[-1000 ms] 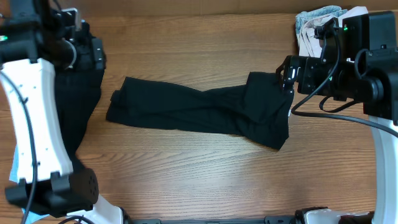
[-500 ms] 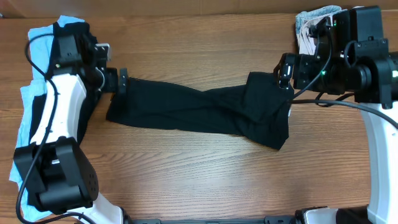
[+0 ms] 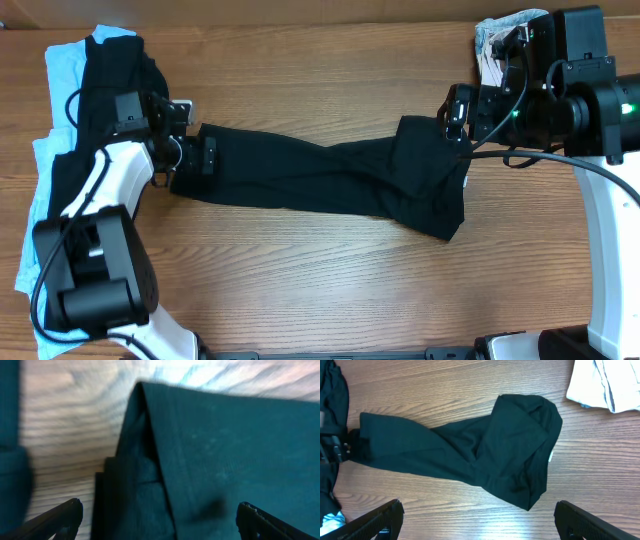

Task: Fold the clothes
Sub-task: 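Fold the left end rightward toward the right end with the left gripper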

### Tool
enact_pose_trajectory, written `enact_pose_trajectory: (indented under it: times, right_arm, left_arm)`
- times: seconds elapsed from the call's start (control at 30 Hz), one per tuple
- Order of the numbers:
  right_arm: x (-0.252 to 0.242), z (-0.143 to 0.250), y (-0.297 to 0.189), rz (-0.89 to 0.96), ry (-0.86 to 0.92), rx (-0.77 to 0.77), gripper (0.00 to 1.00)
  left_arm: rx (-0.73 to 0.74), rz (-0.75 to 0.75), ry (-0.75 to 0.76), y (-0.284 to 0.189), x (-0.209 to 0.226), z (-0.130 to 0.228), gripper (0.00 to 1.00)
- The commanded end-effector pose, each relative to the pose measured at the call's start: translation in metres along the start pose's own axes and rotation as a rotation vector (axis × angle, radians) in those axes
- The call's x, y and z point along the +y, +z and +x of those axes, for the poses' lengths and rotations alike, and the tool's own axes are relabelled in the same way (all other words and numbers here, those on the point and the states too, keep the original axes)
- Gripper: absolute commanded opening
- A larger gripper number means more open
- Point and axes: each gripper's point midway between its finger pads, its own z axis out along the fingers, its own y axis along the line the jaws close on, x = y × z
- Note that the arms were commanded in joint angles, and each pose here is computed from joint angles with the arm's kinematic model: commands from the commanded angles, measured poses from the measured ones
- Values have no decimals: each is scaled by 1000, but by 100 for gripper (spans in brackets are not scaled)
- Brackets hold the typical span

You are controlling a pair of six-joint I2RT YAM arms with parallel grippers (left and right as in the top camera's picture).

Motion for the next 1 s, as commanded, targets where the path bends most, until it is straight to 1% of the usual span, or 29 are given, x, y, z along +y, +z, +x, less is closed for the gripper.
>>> enact_pose_trajectory:
  times: [0.0,0.2,0.27,0.3,0.33,0.43,0.47,0.5,0.6,0.7,0.77,0.8,0.83,0.87,0.93,0.97]
  right_arm:
    - [-3,0,0,11,7,-3,100]
    - [-3,-2,0,10,7,-7,100]
    - [-3,-3,0,9,6,-14,100]
    - [-3,-4,0,8,5,-18,100]
    - [-2,-5,0,7,5,-21,100]
    - [-2,-7,0,5,6,-29,100]
    - [-2,-8,0,3,7,-34,100]
    - [-1,-9,0,0,7,-38,100]
    - [0,-14,3,-2,23,-46,96]
    - [-1,-16,11,2,30,-31,92]
    - [-2,-17,21,6,38,-7,86]
    - [-2,-17,26,3,39,9,79]
    - [-2,-17,33,-2,43,27,74]
    - [-2,-18,39,-5,45,42,66]
    - [-1,-19,54,-14,50,73,37]
    - [0,-21,61,-24,53,87,24]
  left_arm:
    - [83,30,-29,27,1,24,100]
    - [133,76,-50,41,-4,38,96]
    - [134,89,-54,40,-7,39,91]
    - [138,89,-62,40,-7,39,86]
    - [146,89,-77,40,-7,41,80]
    - [166,80,-120,39,-6,46,37]
    - [170,70,-142,39,-3,47,18]
    - [172,48,-177,37,2,47,4]
    - [160,5,-278,25,21,38,4]
    - [125,-11,-341,0,38,17,4]
    - [87,-28,-358,-28,50,-5,4]
    - [68,-40,-363,-43,55,-15,4]
    - [51,-54,-367,-57,60,-24,4]
    - [32,-69,-370,-72,64,-32,4]
    - [-8,-86,-361,-101,67,-50,4]
    - [-23,-89,-355,-112,66,-57,4]
